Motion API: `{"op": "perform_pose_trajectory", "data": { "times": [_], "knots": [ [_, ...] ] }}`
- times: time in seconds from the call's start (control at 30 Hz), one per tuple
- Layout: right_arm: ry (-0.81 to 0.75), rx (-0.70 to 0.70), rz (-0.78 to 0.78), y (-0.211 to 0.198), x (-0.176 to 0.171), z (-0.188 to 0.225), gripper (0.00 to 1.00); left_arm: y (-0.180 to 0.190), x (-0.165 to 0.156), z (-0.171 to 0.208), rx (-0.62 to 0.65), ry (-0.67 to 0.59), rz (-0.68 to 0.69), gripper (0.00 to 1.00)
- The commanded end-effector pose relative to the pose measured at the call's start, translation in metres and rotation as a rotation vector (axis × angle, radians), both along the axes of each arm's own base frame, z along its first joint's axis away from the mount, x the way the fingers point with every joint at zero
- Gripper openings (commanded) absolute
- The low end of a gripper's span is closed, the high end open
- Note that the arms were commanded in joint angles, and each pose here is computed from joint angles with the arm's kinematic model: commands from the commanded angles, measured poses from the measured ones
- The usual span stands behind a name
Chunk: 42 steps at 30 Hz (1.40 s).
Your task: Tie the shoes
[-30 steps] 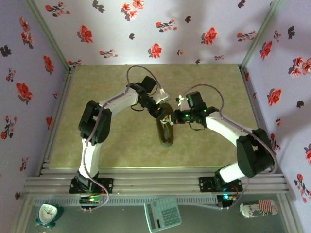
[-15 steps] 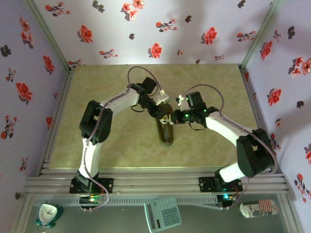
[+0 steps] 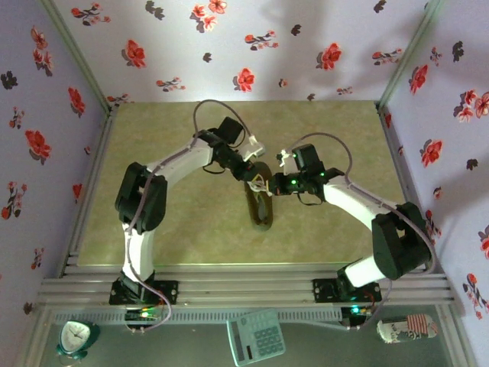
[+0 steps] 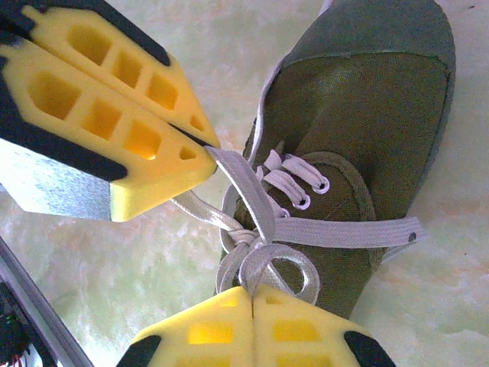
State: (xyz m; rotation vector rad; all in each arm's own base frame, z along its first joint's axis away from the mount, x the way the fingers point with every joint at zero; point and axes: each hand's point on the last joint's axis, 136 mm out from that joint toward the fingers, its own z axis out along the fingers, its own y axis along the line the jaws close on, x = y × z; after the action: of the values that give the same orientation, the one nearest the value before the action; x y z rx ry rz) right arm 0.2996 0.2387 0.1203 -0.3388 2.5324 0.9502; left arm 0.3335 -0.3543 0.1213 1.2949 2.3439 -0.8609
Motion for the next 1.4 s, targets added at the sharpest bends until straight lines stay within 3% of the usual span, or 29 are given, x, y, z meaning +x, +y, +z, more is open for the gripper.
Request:
{"op": "perform_pose_trajectory", "data": {
  "times": [0.0, 0.13, 0.27, 0.5, 0.87, 1.23, 1.37],
  "knots": [
    [0.0, -0.006, -0.013, -0.004, -0.001, -0.002, 0.0, 0.005, 0.003, 0.009, -0.003, -0.021, 0.065, 0.04],
    [-0.017, -0.018, -0.053, -0.009, 0.002, 0.0, 0.0, 0.012, 0.006, 0.007, 0.006, -0.042, 0.202, 0.01],
    [-0.056, 0.006, -0.125, -0.012, 0.011, 0.006, 0.0, 0.032, 0.015, 0.011, 0.002, -0.082, 0.451, 0.0],
    [-0.083, 0.018, -0.143, -0.009, 0.015, 0.009, 0.0, 0.051, 0.01, 0.009, -0.029, -0.036, 0.775, 0.0],
    [-0.084, -0.009, -0.151, -0.011, 0.011, 0.002, 0.0, 0.075, -0.005, -0.05, 0.026, 0.065, 1.083, 0.0],
    [-0.092, -0.005, -0.134, -0.01, 0.007, 0.003, 0.0, 0.043, -0.007, -0.072, -0.034, 0.192, 1.017, 0.16],
    [-0.115, 0.034, -0.081, -0.001, 0.003, 0.01, 0.0, 0.042, -0.005, -0.063, -0.059, 0.166, 1.005, 0.33]
  ]
}}
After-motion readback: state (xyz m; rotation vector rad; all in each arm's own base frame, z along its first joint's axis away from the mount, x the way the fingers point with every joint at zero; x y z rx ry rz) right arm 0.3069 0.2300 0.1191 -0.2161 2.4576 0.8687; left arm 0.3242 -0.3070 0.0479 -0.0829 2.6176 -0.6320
